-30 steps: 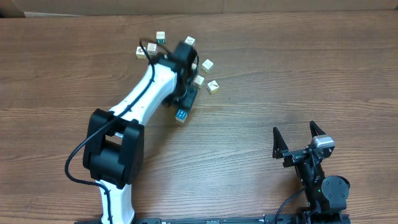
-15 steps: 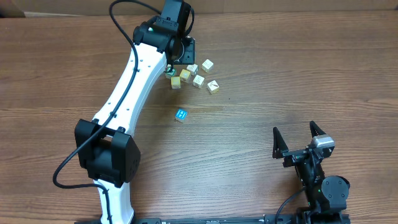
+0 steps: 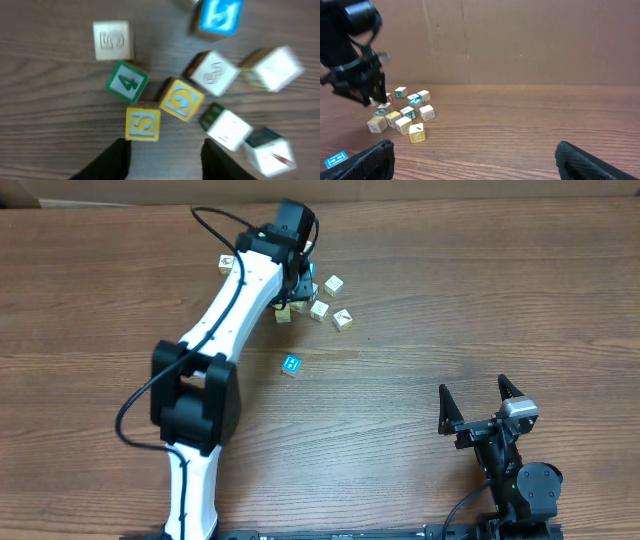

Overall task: Form a circle
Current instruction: 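Open the left gripper and raise it back over the cluster, then grasp the yellow S block with the left gripper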

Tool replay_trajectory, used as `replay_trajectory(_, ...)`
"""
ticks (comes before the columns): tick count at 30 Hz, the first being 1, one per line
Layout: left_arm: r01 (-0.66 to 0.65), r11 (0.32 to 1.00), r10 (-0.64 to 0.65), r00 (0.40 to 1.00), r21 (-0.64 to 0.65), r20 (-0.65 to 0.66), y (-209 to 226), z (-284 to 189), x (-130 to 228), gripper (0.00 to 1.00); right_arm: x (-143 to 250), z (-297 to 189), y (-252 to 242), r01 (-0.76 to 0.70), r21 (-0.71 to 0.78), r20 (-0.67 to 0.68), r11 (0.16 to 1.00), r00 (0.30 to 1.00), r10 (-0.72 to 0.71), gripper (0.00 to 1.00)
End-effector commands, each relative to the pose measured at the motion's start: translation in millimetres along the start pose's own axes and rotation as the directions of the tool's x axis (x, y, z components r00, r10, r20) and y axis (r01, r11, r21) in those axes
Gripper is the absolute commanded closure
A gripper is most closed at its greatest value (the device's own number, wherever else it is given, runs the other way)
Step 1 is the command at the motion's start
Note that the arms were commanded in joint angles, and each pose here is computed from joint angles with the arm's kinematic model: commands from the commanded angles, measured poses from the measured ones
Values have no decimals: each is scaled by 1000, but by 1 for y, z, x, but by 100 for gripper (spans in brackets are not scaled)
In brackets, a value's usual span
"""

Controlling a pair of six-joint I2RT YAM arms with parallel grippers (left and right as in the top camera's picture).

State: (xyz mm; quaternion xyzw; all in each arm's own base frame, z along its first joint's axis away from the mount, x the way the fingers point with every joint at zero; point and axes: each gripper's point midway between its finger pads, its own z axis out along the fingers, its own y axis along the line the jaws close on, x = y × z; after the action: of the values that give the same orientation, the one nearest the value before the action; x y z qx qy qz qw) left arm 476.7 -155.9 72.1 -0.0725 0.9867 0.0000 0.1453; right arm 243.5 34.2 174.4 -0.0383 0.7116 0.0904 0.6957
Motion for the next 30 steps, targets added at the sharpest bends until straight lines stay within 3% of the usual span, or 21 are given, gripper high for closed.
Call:
replay_trajectory(1, 4, 998, -5, 1000, -59, -27, 11, 21, 6, 61, 2, 0, -2, 1, 9, 3, 1000, 1000, -1, 0)
replay_trajectory(30, -72, 989, 65, 996, -129, -54, 28, 49, 13, 57, 2, 0, -2, 1, 9, 3, 1000, 1000, -1, 0)
